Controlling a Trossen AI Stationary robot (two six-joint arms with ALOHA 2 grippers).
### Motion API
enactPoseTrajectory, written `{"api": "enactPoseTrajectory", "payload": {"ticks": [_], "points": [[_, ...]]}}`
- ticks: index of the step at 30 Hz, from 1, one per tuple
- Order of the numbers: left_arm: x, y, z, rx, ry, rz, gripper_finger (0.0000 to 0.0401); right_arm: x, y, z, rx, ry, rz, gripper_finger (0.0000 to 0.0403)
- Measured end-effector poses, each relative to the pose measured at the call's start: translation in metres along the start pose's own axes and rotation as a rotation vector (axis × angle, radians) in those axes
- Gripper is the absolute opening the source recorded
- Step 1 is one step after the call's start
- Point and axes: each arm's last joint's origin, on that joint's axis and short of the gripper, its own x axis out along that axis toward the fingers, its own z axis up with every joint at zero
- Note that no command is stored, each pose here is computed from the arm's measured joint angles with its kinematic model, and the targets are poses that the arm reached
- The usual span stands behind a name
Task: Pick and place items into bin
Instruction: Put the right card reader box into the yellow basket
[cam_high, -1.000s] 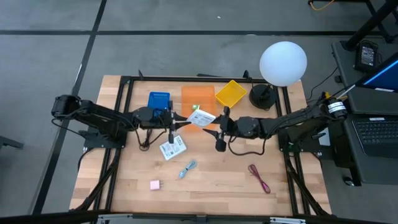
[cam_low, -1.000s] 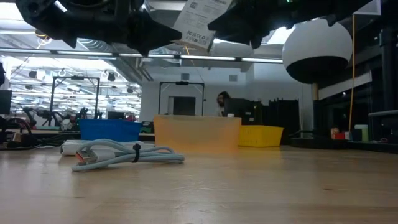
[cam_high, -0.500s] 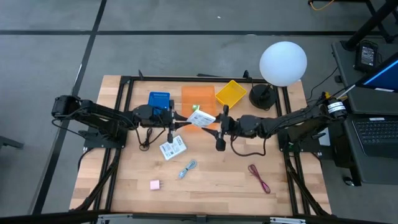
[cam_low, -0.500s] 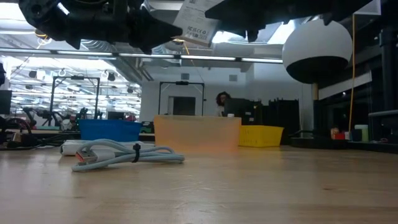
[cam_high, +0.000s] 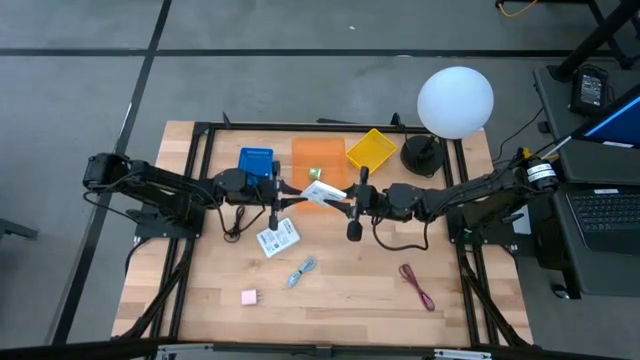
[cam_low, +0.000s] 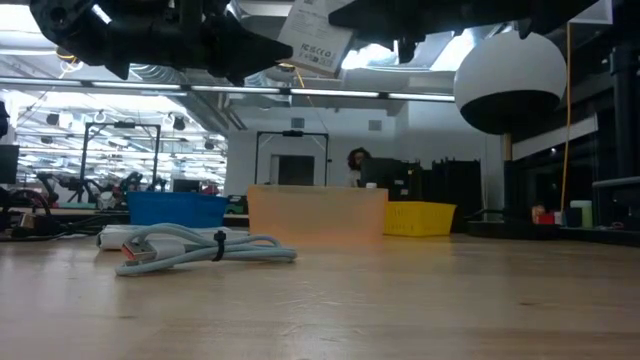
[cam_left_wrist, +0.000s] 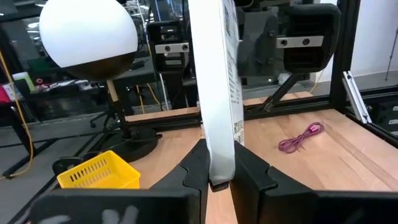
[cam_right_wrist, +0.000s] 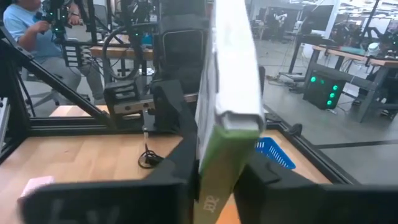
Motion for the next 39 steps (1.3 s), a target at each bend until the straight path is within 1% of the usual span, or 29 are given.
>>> {"api": "enactPoseTrajectory", "payload": {"ticks": [2,4,8,12,16,22,27,29,30,34,36,39], "points": [[0.0,0.0,0.0,0.002,0.001,0.003,0.0043,0.0,0.0,0.0,0.0,0.0,-0.011,0.0027],[0.0,0.0,0.0,0.002,0.002,0.007,0.0046,0.0,-0.001,0.0,-0.001,0.001,-0.019,0.0016],[-0.001,0.001,0.002,0.013,-0.002,0.016,0.0063,0.0,-0.002,0.0,0.003,0.001,-0.021,0.0024],[-0.008,0.002,0.01,0.0,-0.02,0.034,0.0083,0.001,-0.004,-0.002,-0.008,0.015,-0.031,0.0015],[-0.021,0.005,0.017,-0.002,0.025,0.063,0.0096,0.003,-0.01,-0.003,-0.01,0.026,-0.052,0.0015],[-0.042,0.006,0.025,-0.001,0.085,0.055,0.0095,0.006,-0.024,-0.005,-0.006,0.04,-0.099,0.0015],[-0.056,0.006,0.028,0.001,0.132,0.058,0.0086,0.009,-0.042,-0.01,0.064,0.078,-0.158,0.0015],[-0.061,0.007,0.028,0.002,0.149,0.074,0.0083,0.01,-0.048,-0.014,0.083,0.109,-0.199,0.0015],[-0.062,0.007,0.028,0.002,0.156,0.08,0.0082,0.01,-0.052,-0.016,0.091,0.129,-0.238,0.0015],[-0.066,0.007,0.027,0.003,0.182,0.093,0.0077,0.007,-0.067,-0.028,0.131,0.224,-0.46,0.0015],[-0.066,0.007,0.026,0.004,0.196,0.091,0.0077,0.005,-0.072,-0.033,0.158,0.251,-0.548,0.0015],[-0.066,0.007,0.025,0.005,0.21,0.089,0.0078,0.004,-0.077,-0.036,0.204,0.269,-0.589,0.0015]]}}
